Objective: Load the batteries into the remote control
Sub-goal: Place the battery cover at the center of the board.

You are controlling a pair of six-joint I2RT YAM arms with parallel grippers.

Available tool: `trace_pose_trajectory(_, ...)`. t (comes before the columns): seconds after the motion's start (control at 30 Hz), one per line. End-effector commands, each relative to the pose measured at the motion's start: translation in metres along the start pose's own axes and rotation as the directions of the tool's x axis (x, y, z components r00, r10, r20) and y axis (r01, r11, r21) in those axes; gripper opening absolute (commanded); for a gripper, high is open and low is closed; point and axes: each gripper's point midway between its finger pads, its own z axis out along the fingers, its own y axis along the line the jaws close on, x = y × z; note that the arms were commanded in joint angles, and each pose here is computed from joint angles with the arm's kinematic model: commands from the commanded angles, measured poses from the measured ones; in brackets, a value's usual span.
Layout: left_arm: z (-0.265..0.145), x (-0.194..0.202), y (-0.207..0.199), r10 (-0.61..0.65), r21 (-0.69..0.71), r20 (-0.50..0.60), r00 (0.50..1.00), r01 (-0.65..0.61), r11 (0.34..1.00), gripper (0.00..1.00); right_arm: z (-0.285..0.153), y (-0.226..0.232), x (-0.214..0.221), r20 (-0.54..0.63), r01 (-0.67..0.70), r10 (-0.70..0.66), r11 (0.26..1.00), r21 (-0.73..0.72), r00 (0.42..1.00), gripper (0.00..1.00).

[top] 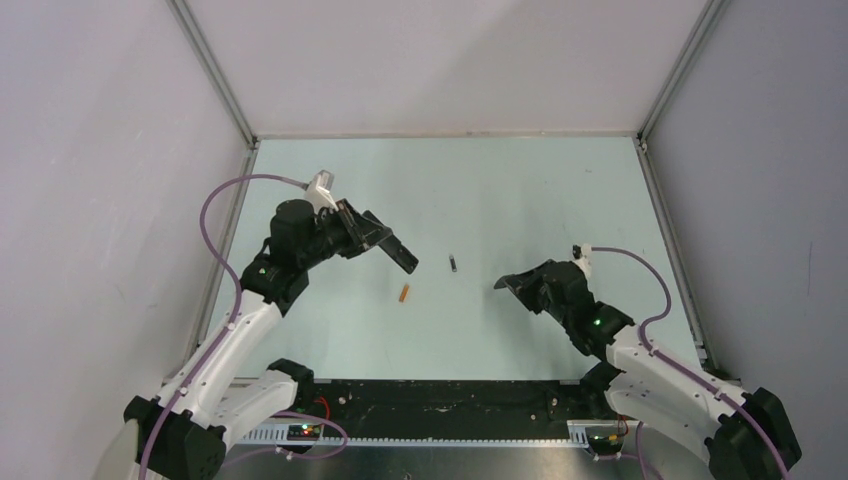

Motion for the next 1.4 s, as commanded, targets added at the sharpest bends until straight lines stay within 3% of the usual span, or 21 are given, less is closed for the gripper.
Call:
trace_pose_trajectory(0.0, -0.006, -0.005, -0.012, 0.031, 0.051, 0.014, 0.999, -0.032, 0.998, 0.0, 0.008, -0.019, -0.004, 0.017, -0.029, 0.028, 0.999, 0.039, 0.999, 0.0)
trace_pose_trajectory(0.27, -0.007, -0.002, -0.012, 0.026, 0.056, 0.005, 1.0, -0.026, 0.998, 0.0, 0.008, -0.072, -0.002, 0.0, 0.0, 0.0, 0.97, 0.242, 1.0, 0.01)
trace_pose_trajectory(0.53, -0.009, -0.004, -0.017, 0.029, 0.069, 0.01, 1.0, -0.03, 0.997, 0.0, -0.007, -0.101, 0.001, -0.014, 0.002, 0.003, 0.936, 0.353, 1.0, 0.13)
trace_pose_trajectory(0.6, -0.01, -0.005, -0.019, 0.026, 0.073, 0.012, 1.0, -0.027, 0.997, 0.0, -0.013, -0.109, 0.002, -0.013, -0.011, 0.017, 0.924, 0.383, 1.0, 0.25)
trace_pose_trajectory(0.7, -0.012, -0.006, -0.023, 0.024, 0.087, 0.011, 1.0, -0.025, 0.996, 0.0, -0.024, -0.125, 0.003, 0.002, -0.04, 0.044, 0.892, 0.45, 0.999, 0.56)
trace_pose_trajectory(0.77, -0.013, -0.006, -0.026, 0.023, 0.098, 0.007, 1.0, -0.024, 0.995, 0.0, -0.028, -0.129, 0.001, 0.017, -0.053, 0.05, 0.882, 0.468, 0.999, 0.68)
trace_pose_trajectory(0.83, -0.015, -0.008, -0.031, 0.032, 0.113, 0.007, 0.999, -0.033, 0.993, 0.0, -0.032, -0.13, -0.003, 0.041, -0.063, 0.05, 0.877, 0.477, 0.998, 0.72)
trace_pose_trajectory(1.1, -0.019, -0.011, -0.038, 0.076, 0.158, -0.007, 0.997, -0.074, 0.985, 0.0, -0.029, -0.09, -0.023, 0.064, 0.013, -0.042, 0.92, 0.392, 0.997, 0.73)
trace_pose_trajectory(1.23, -0.025, -0.01, -0.043, 0.14, 0.212, -0.023, 0.99, -0.132, 0.968, 0.0, -0.015, -0.047, -0.028, 0.022, 0.161, -0.177, 0.937, 0.309, 0.984, 0.69)
trace_pose_trajectory(1.37, -0.036, 0.005, -0.06, 0.299, 0.356, -0.065, 0.952, -0.258, 0.898, 0.0, 0.006, -0.01, -0.025, -0.036, 0.326, -0.327, 0.914, 0.243, 0.944, 0.67)
